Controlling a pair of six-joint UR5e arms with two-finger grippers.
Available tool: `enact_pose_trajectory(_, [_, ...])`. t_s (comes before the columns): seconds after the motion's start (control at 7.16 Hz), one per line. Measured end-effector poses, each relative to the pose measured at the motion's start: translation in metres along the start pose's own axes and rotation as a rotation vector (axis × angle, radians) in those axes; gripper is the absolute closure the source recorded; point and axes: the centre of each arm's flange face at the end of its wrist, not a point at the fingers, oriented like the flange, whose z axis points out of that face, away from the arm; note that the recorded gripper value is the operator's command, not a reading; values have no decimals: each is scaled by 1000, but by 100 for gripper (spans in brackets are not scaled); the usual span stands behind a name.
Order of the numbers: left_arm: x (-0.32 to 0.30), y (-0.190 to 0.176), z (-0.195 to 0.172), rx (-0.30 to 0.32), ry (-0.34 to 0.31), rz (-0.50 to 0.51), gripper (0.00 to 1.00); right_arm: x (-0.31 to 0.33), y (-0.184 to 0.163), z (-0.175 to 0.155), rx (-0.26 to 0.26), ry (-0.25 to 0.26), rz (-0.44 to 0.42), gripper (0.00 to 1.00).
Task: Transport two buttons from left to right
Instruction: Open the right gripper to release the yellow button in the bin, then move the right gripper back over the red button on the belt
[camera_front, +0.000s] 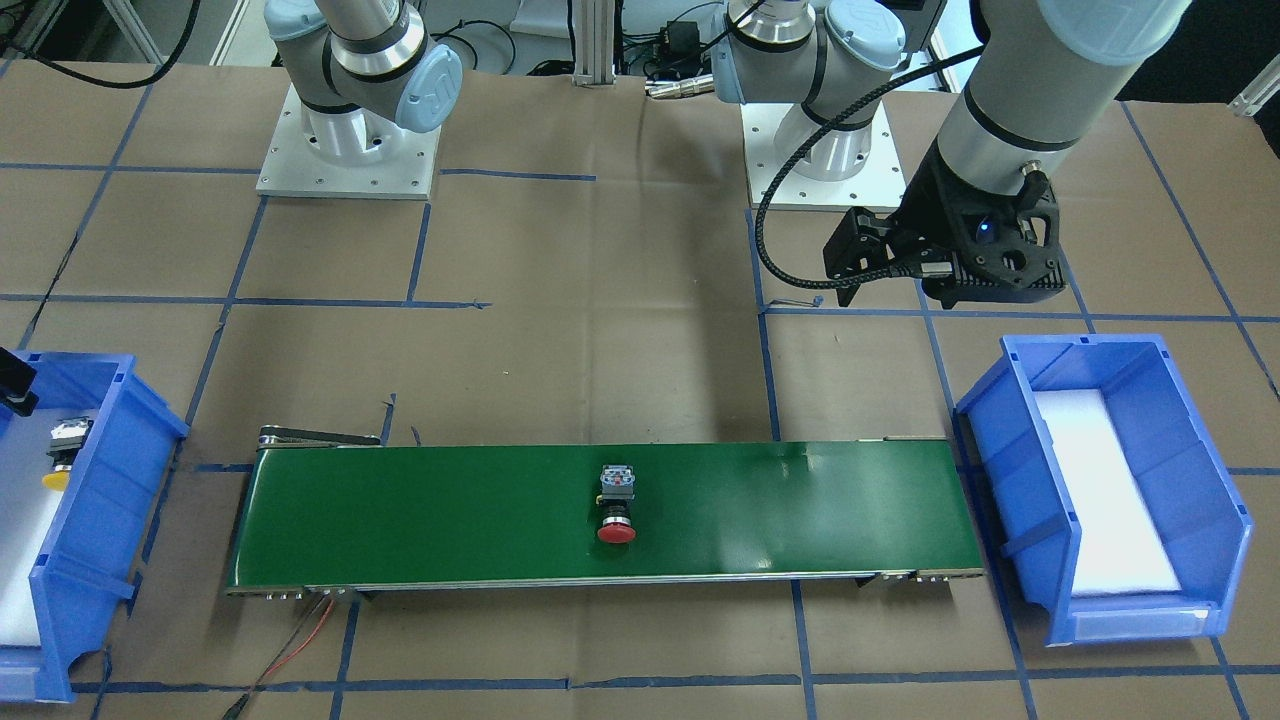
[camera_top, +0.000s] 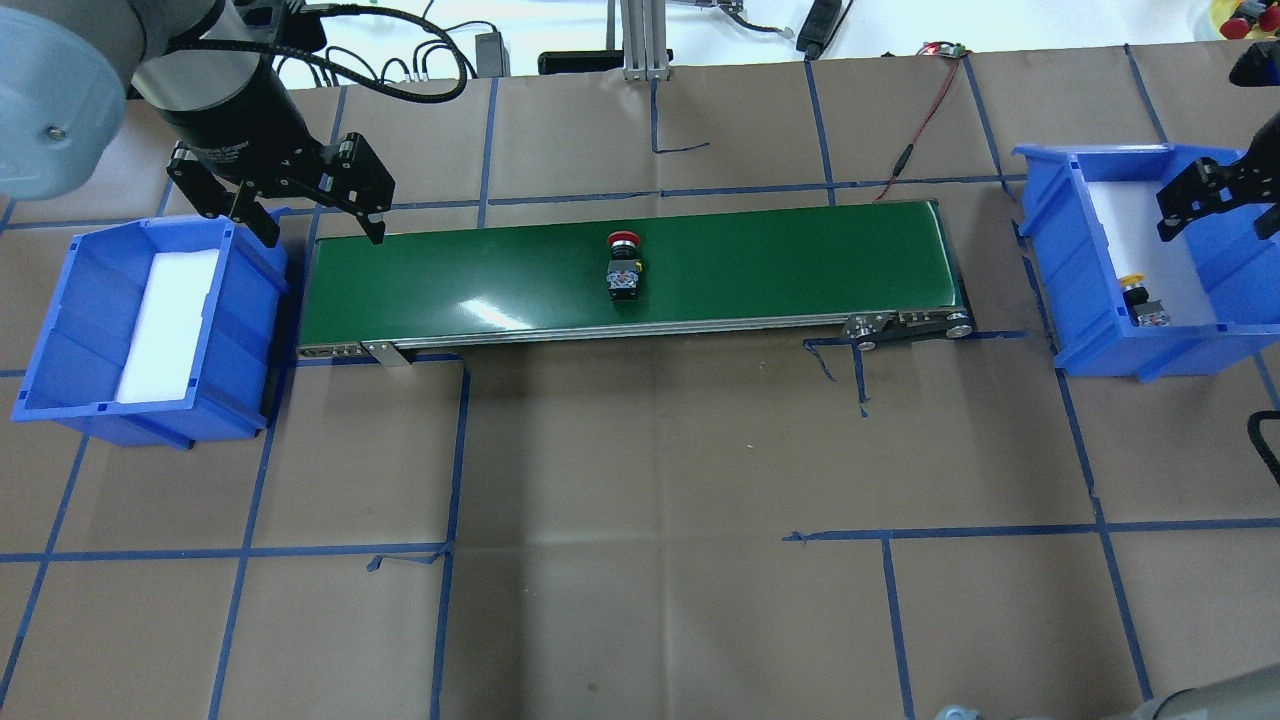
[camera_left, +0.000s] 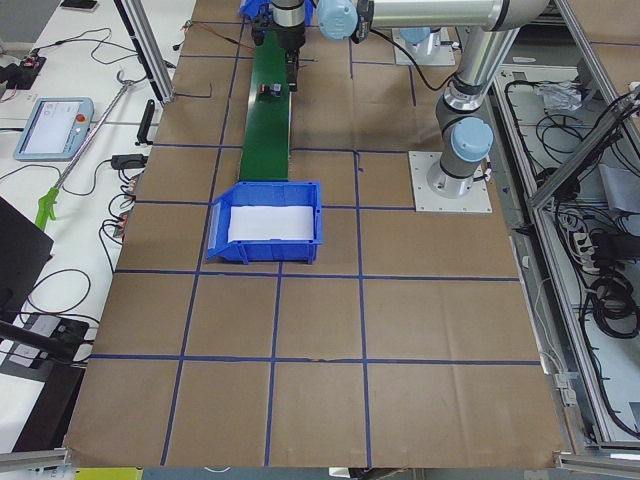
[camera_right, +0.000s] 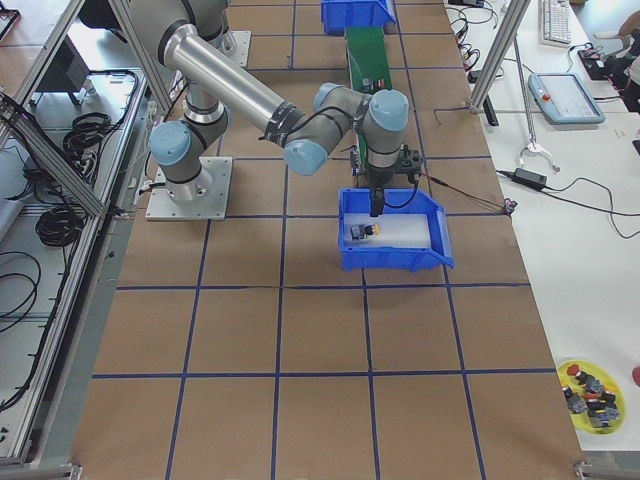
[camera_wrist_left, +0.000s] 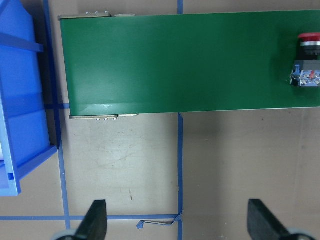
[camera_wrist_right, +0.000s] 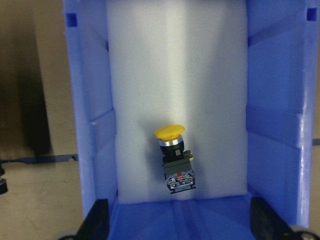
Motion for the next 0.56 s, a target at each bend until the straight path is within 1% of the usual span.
enact_pose_trajectory(0.14, [0,0,0,0,0,0,0,-25,-4,-21,32,7,-41,0])
enact_pose_trajectory(0.28, [0,0,0,0,0,0,0,-64,-11,-40,65,13,-84,0])
enact_pose_trajectory(0.42, [0,0,0,0,0,0,0,-110,-16,-56,91,10,-81,0])
enact_pose_trajectory(0.56, [0,0,0,0,0,0,0,-157,-17,-63,103,-1,-43,0])
